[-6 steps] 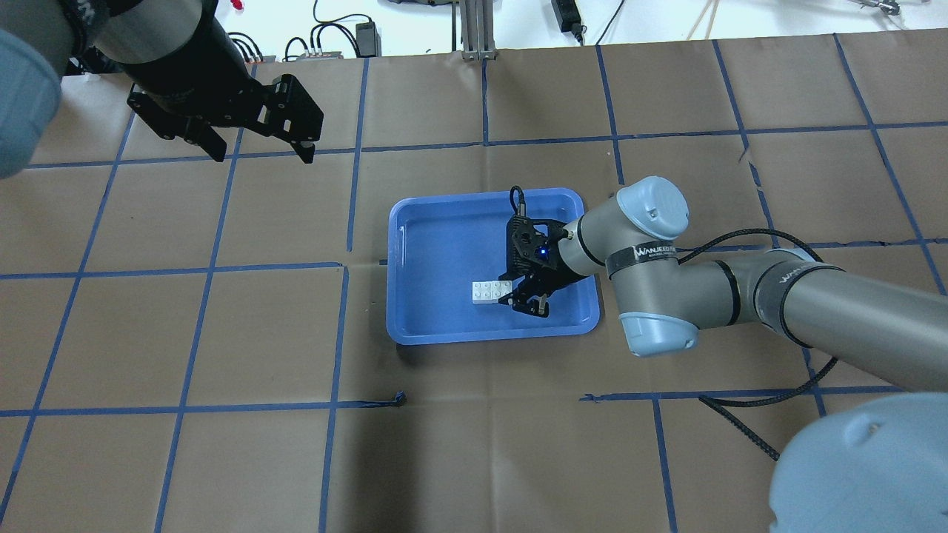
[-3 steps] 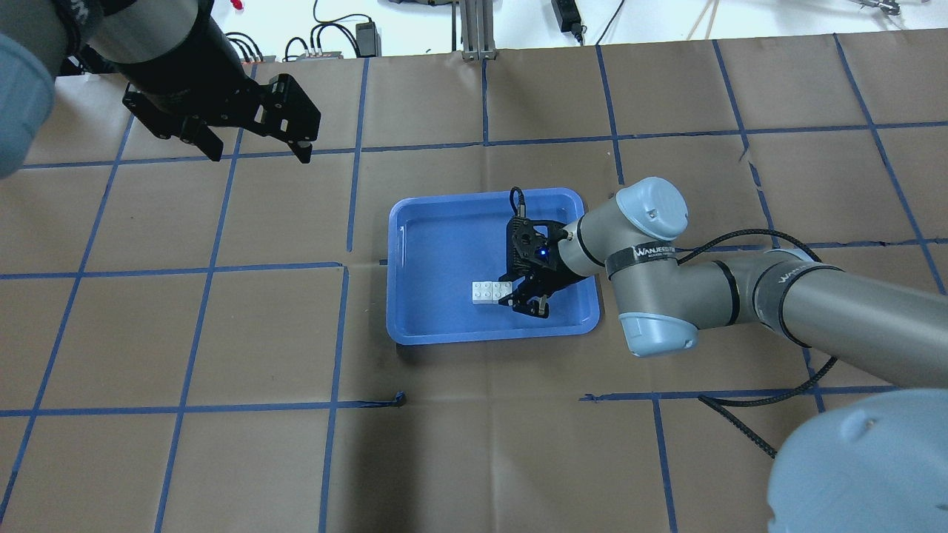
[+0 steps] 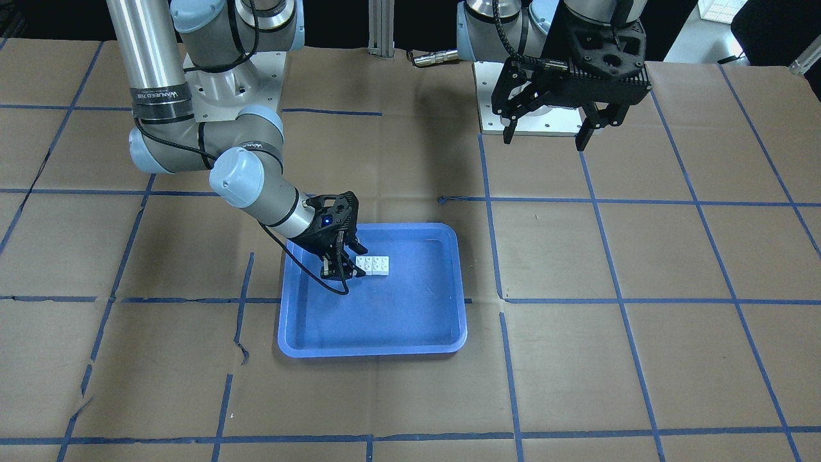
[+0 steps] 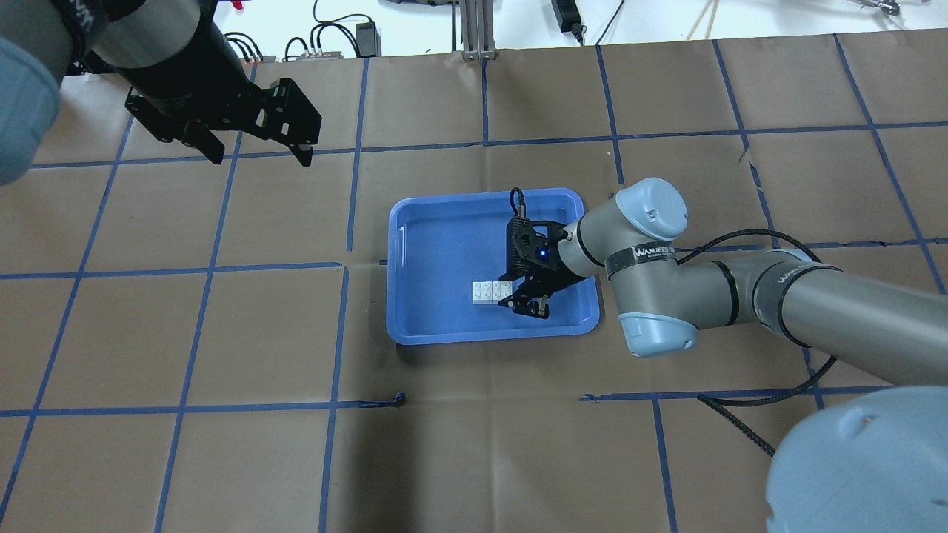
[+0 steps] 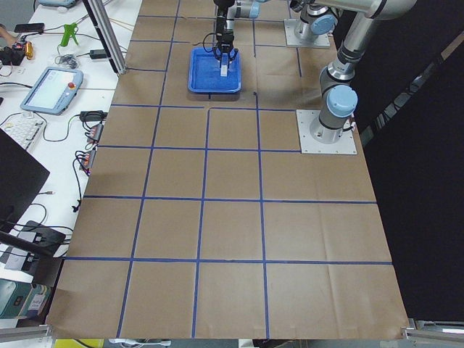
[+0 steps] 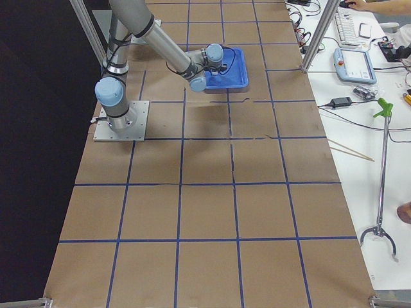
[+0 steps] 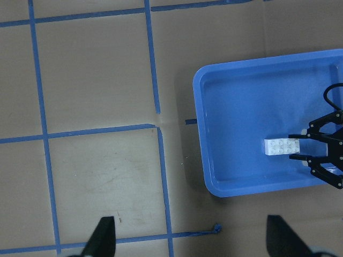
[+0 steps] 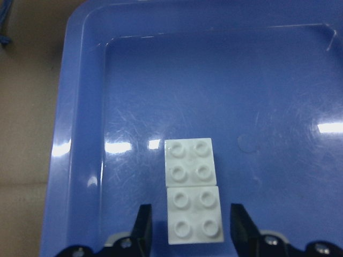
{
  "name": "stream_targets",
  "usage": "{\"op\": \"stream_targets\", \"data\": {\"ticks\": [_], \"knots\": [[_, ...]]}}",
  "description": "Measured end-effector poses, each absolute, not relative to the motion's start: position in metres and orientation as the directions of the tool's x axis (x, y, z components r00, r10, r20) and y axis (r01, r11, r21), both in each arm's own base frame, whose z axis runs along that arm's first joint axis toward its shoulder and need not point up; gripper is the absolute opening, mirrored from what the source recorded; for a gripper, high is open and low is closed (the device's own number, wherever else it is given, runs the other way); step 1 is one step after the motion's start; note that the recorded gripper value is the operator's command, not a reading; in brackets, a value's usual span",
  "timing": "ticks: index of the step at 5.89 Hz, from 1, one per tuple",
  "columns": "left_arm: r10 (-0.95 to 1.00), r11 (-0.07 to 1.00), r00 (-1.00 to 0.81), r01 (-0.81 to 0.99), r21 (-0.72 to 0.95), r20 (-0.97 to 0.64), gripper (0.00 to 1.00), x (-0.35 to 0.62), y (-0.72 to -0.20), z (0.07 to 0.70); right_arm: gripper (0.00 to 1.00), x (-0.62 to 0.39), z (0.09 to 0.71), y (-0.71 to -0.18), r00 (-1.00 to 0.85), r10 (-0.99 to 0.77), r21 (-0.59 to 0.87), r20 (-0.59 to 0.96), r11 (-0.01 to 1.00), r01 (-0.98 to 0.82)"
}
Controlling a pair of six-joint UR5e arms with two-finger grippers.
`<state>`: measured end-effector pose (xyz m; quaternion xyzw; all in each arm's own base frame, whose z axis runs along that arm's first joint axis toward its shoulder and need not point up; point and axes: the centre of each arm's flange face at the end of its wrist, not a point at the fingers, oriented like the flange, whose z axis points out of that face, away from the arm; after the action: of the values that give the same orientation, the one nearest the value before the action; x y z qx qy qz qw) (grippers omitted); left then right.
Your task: Assemble white blocks and place on blue tray
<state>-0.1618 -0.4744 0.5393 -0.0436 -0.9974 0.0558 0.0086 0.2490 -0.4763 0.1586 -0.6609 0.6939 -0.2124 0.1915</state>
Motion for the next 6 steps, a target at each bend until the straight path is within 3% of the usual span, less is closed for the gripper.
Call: {"op": "stream_targets", "data": {"ticks": [1, 2, 4, 6], "knots": [[0.087, 0.99, -0.996, 0.085, -0.113, 0.013, 0.99, -0.162, -0.475, 0.539, 0.87, 0.249, 0.159, -0.476, -0.057, -0.998, -0.548, 0.013, 0.04, -0.835], [0.087, 0.99, -0.996, 0.085, -0.113, 0.013, 0.99, -0.162, -0.475, 0.54, 1.0, 0.249, 0.159, -0.477, -0.058, -0.998, -0.548, 0.014, 0.041, -0.835], [0.082, 0.99, -0.997, 0.08, -0.119, 0.014, 0.99, -0.159, -0.476, 0.543, 1.0, 0.248, 0.167, -0.482, -0.108, -0.994, -0.544, 0.005, 0.088, -0.835], [0.082, 0.99, -0.997, 0.08, -0.12, 0.014, 0.99, -0.159, -0.476, 0.543, 1.0, 0.243, 0.188, -0.495, -0.247, -0.969, -0.507, -0.016, 0.221, -0.833]]}}
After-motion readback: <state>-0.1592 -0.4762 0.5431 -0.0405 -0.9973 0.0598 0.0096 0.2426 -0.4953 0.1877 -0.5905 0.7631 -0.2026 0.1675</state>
